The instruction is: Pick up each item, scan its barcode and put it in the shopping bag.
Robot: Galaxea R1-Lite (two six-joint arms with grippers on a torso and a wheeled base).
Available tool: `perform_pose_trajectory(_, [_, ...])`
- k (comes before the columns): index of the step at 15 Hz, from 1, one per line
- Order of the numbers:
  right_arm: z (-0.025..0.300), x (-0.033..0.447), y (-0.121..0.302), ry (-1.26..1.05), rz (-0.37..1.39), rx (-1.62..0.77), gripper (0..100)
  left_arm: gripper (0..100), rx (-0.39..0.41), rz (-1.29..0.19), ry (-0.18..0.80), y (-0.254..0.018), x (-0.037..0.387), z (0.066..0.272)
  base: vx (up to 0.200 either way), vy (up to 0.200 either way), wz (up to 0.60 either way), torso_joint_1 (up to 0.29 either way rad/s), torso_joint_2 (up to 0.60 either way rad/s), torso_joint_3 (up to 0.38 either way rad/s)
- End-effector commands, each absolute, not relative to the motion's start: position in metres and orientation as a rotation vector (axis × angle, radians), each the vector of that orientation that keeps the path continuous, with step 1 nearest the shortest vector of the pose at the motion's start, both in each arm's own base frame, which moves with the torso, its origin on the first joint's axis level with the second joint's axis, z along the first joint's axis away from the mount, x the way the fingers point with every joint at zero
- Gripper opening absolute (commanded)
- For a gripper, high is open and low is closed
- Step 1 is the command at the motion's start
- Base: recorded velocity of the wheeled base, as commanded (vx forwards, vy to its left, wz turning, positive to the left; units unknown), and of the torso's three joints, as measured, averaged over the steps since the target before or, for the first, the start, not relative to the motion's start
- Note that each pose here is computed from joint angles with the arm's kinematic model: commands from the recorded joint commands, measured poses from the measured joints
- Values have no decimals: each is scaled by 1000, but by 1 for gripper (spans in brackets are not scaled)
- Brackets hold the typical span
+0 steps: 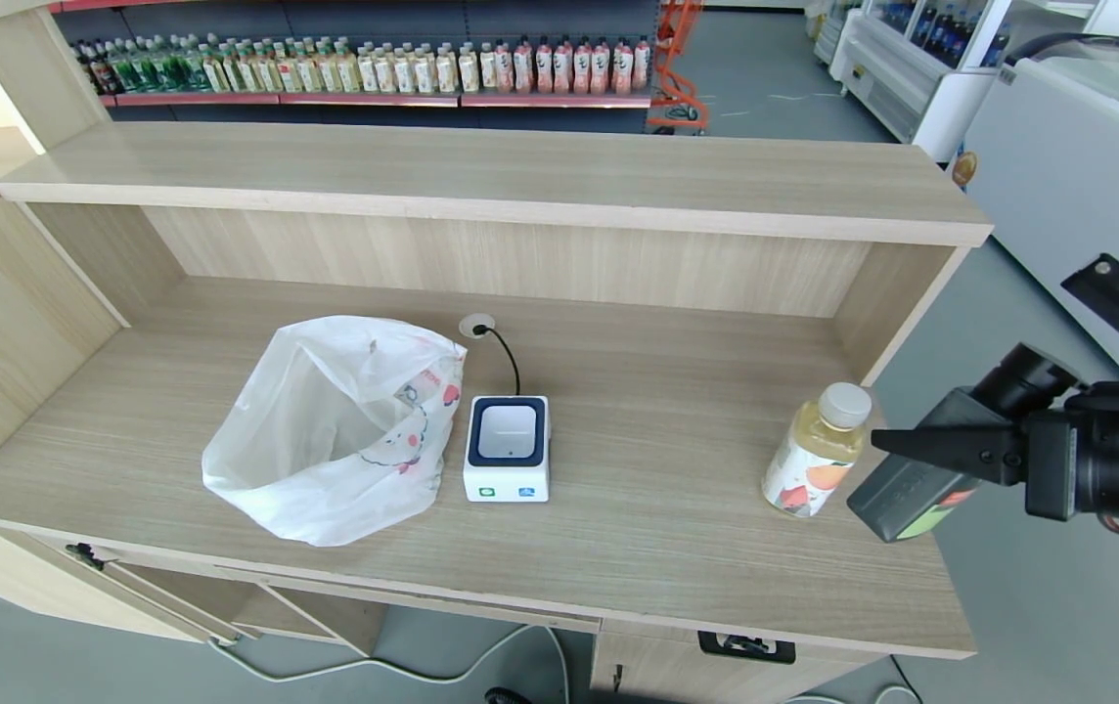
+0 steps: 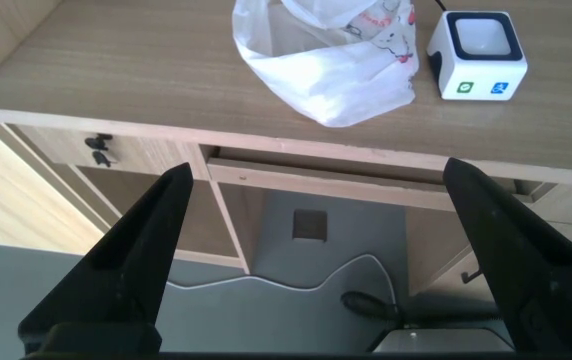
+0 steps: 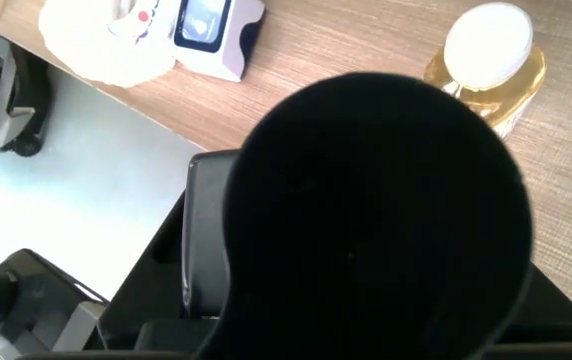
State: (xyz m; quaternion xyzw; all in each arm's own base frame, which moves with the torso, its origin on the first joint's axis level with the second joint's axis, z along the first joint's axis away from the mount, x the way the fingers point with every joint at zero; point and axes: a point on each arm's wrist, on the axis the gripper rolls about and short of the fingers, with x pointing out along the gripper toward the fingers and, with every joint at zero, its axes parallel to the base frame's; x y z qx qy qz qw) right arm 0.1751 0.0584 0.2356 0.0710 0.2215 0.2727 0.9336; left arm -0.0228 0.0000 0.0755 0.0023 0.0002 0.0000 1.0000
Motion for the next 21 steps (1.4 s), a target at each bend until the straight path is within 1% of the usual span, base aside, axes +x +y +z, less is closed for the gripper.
perform_pose_trajectory(1, [235, 178, 59, 447, 558, 145, 0, 100, 5, 0, 0, 0, -23, 75, 0, 200, 0, 2, -2, 7])
perform_pose_trajectory(5, [233, 196, 64, 406, 545, 135, 0, 100, 5, 0, 0, 0, -23, 75, 0, 200, 0, 2, -1, 4])
perform_pose_trajectory(10, [229, 220, 81, 410, 532, 118, 0, 100, 5, 0, 0, 0, -23, 75, 0, 200, 0, 4, 3, 3])
perform_pose_trajectory(13, [226, 247, 100, 405, 516, 100, 0, 100, 5, 0, 0, 0, -23, 75, 0, 200, 0, -1, 2, -1])
perform_pose_trajectory(15, [220, 264, 121, 405, 505, 78, 0, 100, 6, 0, 0, 0, -23, 75, 0, 200, 0, 5, 5, -7])
perform_pose_trajectory(16, [217, 268, 125, 408, 500, 74, 0, 100, 8, 0, 0, 0, -23, 75, 0, 0, 0, 0, 0, 0])
perform_pose_trajectory(17, [208, 277, 137, 433, 488, 58, 0, 100, 8, 0, 0, 0, -23, 75, 0, 0, 0, 0, 0, 0])
perform_pose_trajectory(21, [185, 299, 152, 486, 390, 11, 0, 100, 8, 0, 0, 0, -23, 75, 0, 0, 0, 0, 0, 0])
